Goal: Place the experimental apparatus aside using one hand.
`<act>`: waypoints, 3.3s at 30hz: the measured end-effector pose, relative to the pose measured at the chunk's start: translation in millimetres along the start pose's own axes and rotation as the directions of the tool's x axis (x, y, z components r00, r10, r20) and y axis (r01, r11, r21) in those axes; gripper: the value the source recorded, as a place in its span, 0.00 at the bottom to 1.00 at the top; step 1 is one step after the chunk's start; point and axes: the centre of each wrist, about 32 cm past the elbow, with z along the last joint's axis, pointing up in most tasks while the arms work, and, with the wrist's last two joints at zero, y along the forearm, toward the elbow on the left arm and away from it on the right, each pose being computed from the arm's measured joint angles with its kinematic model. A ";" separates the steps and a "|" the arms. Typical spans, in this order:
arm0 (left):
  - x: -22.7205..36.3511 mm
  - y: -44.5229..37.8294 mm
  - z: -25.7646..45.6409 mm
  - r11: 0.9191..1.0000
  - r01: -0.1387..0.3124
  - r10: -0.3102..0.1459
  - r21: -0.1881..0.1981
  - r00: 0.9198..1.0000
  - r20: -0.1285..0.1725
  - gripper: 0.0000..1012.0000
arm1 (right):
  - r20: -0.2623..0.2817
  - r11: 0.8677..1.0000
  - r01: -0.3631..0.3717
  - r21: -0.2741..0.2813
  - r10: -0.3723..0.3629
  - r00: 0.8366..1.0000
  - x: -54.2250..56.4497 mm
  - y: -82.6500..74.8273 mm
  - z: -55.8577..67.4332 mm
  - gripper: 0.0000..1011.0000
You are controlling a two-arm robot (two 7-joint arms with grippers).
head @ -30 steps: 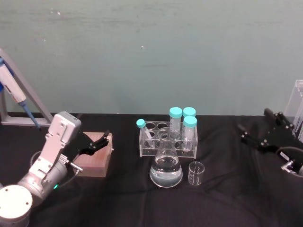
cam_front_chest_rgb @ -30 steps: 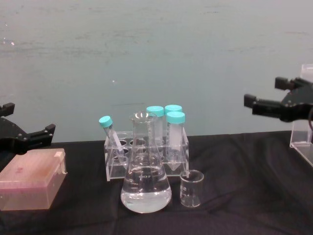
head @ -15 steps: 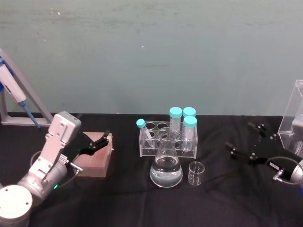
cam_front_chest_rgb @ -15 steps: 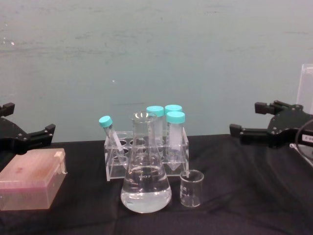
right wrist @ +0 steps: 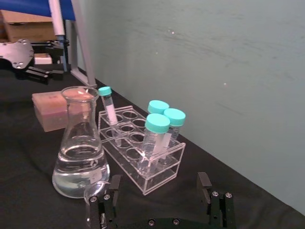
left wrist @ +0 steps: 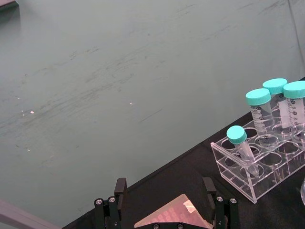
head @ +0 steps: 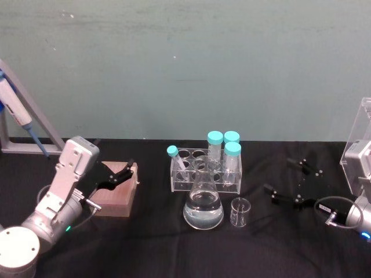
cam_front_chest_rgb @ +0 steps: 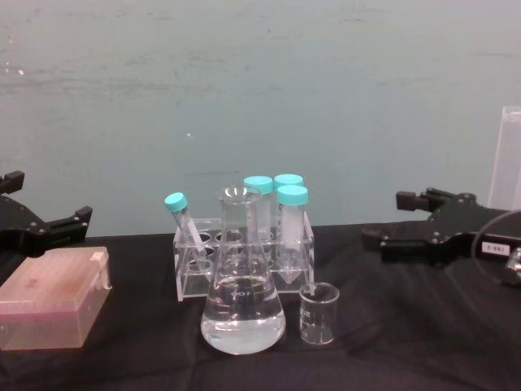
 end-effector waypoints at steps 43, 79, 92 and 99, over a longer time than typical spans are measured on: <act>0.0 0.0 0.0 1.000 0.000 0.000 0.000 1.000 0.000 0.99 | 0.014 0.976 -0.216 -0.035 0.216 0.976 -8.8 40.1 -6.9 0.99; 0.0 0.0 0.0 1.000 0.000 0.000 0.000 1.000 0.000 0.99 | 0.024 0.965 -0.240 -0.105 0.244 0.969 -8.3 52.9 -17.5 0.99; 0.0 0.0 0.0 1.000 0.000 0.000 0.000 1.000 0.000 0.99 | 0.024 0.961 -0.251 -0.115 0.256 0.966 -7.8 56.1 -19.2 0.99; 0.0 0.0 0.0 1.000 0.000 0.000 0.000 1.000 0.000 0.99 | 0.019 0.960 -0.253 -0.120 0.257 0.966 -8.3 58.1 -21.1 0.99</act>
